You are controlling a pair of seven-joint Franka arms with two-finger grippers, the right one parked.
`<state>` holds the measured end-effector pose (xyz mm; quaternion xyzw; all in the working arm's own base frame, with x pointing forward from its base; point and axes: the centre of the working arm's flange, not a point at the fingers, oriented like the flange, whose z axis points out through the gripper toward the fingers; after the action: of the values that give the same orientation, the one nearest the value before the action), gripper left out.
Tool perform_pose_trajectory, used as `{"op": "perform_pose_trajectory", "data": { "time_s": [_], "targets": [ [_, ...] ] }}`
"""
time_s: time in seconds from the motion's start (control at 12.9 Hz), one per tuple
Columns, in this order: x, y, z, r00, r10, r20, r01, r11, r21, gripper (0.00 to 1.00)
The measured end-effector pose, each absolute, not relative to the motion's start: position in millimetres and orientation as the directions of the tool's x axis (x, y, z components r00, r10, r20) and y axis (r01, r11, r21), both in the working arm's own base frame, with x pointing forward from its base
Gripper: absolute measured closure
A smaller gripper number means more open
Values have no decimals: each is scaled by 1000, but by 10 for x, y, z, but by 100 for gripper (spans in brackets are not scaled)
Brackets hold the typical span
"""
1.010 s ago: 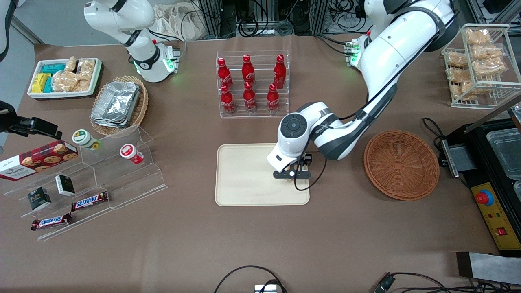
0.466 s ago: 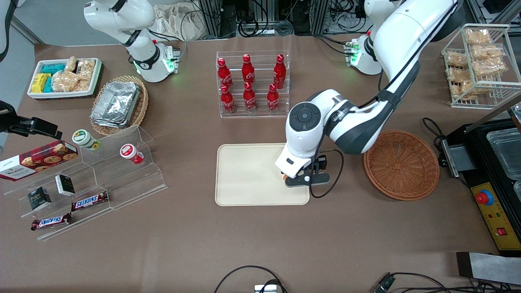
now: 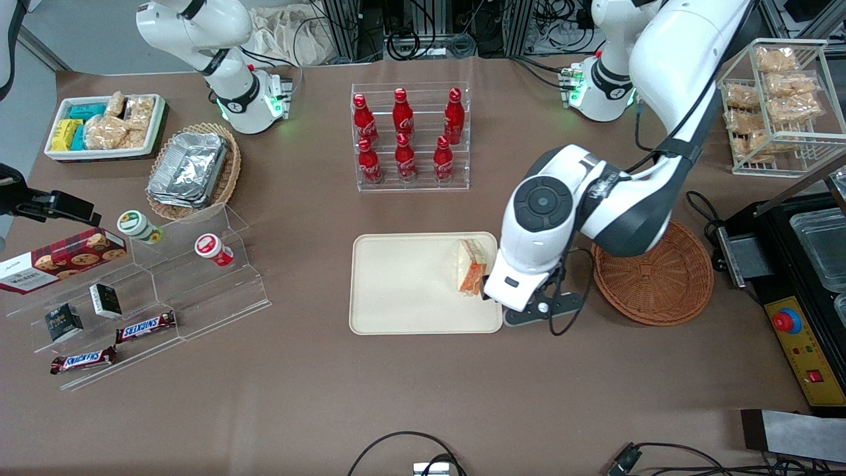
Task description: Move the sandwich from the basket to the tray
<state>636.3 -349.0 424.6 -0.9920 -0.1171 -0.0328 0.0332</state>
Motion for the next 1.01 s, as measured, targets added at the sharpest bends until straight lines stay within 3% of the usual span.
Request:
{"op": "perform_pose_trajectory", "data": {
  "time_s": [0.23, 0.62, 1.01],
  "targets": [
    [6423, -3369, 4335, 965, 249, 86, 255, -965, -61, 0],
    [6610, -2539, 4794, 980, 197, 42, 198, -980, -26, 0],
    [6442, -2047, 5019, 991, 130, 17, 131, -991, -37, 0]
  ]
}}
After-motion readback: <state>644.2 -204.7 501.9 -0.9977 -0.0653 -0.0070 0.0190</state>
